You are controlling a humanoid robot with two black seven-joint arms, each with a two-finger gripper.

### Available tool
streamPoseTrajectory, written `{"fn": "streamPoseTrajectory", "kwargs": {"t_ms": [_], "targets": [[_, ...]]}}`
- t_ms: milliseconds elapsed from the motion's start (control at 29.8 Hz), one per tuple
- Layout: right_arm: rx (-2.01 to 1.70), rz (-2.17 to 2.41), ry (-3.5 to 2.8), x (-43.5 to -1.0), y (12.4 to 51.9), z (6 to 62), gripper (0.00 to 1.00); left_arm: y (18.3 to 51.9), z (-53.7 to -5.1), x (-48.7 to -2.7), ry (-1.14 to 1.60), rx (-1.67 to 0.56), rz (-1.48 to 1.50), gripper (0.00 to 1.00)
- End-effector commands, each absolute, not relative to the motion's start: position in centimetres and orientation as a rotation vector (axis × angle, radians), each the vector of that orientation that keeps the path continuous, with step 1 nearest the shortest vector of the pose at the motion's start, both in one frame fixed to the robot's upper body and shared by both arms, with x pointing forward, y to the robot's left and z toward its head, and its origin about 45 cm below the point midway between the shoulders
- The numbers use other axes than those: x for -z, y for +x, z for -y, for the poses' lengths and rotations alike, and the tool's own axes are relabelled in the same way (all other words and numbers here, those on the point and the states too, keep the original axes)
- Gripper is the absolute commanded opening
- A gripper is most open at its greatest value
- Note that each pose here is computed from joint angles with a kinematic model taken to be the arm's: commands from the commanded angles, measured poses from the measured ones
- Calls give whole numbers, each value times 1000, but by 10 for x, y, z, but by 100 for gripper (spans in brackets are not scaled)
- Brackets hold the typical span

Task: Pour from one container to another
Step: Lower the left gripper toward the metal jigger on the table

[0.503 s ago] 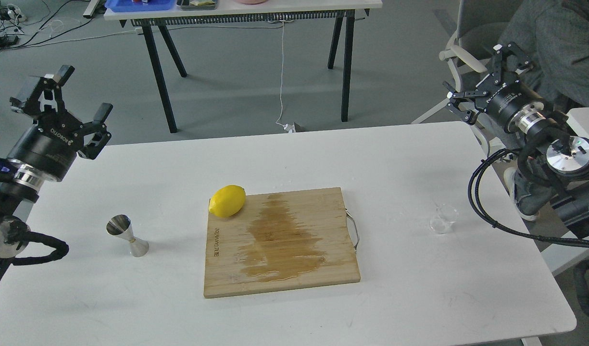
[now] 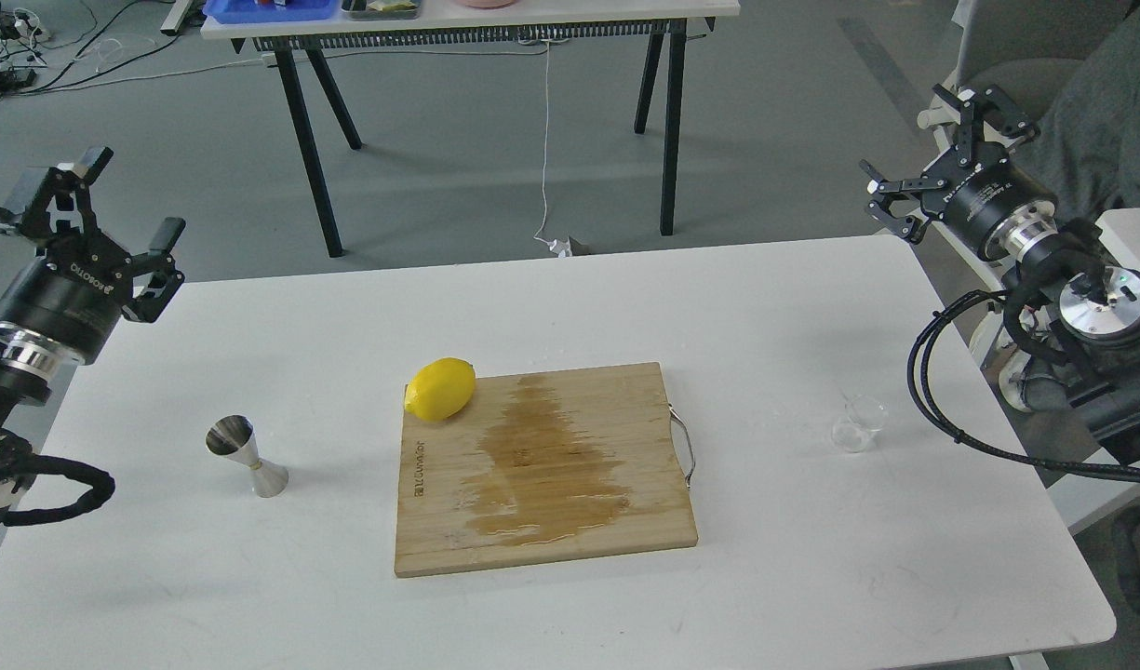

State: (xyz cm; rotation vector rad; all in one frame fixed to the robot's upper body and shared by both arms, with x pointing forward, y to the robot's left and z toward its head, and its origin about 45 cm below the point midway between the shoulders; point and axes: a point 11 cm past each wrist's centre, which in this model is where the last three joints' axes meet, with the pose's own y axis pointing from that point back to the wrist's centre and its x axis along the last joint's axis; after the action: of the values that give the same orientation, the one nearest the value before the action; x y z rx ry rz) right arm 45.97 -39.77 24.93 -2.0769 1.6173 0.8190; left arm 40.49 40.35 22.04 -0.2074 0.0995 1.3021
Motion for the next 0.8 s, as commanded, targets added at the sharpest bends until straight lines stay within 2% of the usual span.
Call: {"fn": "streamPoseTrajectory", "kwargs": {"t_ms": [0,201,369,536,771], "targets": [[-813,-1614,-2067,-251,460,399,99,403,-406,-222,-175,-1273,-84,99],[-810,-1603,-2053,-251,457,401,99,404,-399,-242,223,-1135,273,99],[-825,-1594,-2051,-245,452,399,99,403,-396,-270,448,-1236,781,99],[-828,-1594,-2050,-244,450,400,99,379,-397,-266,625,-1210,1219,99],[-835,-1602,-2021,-239,446,406,99,319,-427,-194,852,-1042,1146,99]]}}
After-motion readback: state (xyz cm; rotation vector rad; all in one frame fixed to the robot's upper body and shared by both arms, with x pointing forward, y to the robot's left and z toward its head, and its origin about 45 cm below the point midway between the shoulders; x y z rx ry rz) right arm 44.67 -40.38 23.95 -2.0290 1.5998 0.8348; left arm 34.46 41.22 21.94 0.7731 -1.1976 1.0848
